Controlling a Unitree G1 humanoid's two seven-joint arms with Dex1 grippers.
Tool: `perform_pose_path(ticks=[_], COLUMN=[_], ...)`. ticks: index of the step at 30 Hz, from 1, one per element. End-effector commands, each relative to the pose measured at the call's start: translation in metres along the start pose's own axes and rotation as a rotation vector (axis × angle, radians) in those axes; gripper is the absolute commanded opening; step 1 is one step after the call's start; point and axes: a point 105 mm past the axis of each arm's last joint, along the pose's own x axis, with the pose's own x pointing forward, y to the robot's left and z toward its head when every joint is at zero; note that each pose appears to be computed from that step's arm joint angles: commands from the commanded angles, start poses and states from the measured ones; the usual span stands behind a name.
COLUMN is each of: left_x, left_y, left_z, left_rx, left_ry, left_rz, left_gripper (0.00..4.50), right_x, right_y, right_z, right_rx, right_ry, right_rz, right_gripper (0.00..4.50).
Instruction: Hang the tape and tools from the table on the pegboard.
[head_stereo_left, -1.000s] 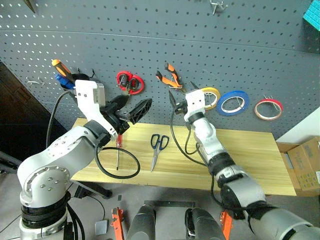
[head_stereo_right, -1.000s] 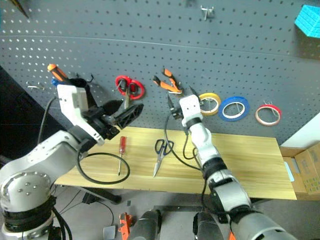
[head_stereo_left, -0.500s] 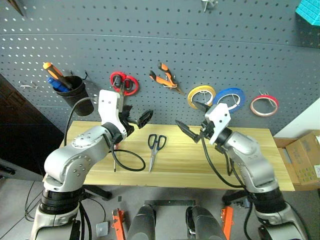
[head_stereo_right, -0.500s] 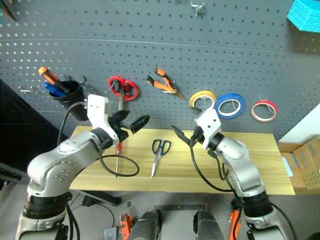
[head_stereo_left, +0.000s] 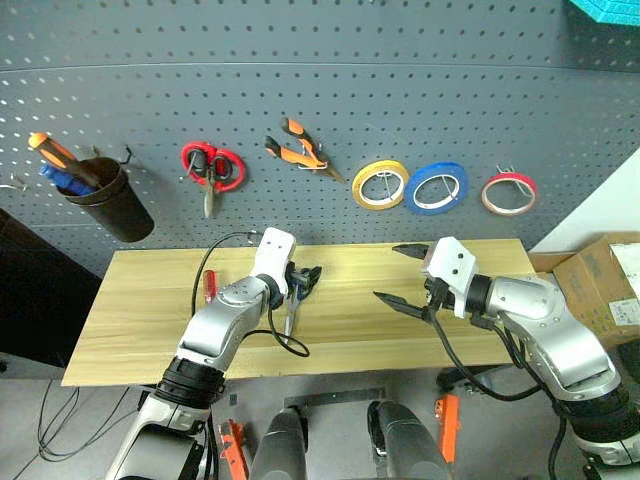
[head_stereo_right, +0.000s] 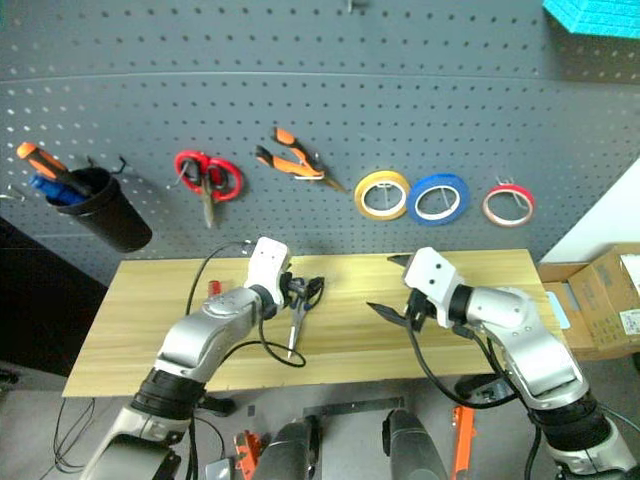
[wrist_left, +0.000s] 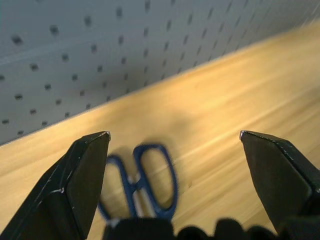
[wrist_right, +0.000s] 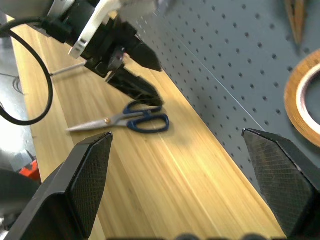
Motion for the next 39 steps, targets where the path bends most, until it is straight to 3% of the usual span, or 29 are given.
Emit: perform_pose_path(ticks=[1, 8, 15, 28, 39], left_x=[0.002, 0.007, 0.005, -0.017, -0.019], left_y=[0.010, 0.012, 0.004, 0.002, 0.001], left_z=[-0.007, -0.028, -0.056, -0.088, -0.087], left_rx=[0.010, -0.014, -0.152, -0.196, -0.184], left_ry=[0.034, 0.121, 0.217, 0.356, 0.381], left_rz=[0.059, 0.096, 0.116, 0.156, 0.145], left_gripper=[4.50, 4.50, 4.50, 4.50, 4.50], right_x=[-0.003, 0.000, 0.000, -0.005, -0.004], right_y=[0.000, 0.005, 0.010, 0.019, 0.016], right_z=[0.023, 0.041, 0.055, 0.055, 0.055], right_rx=[-0.031, -0.020, -0.043, -0.010, -0.006], right_ry=[-0.052, -0.111, -0.147, -0.140, -0.139], right_rz=[0.019, 0.083, 0.160, 0.245, 0.231], right_gripper=[4.47, 4.47, 4.47, 4.47, 4.47])
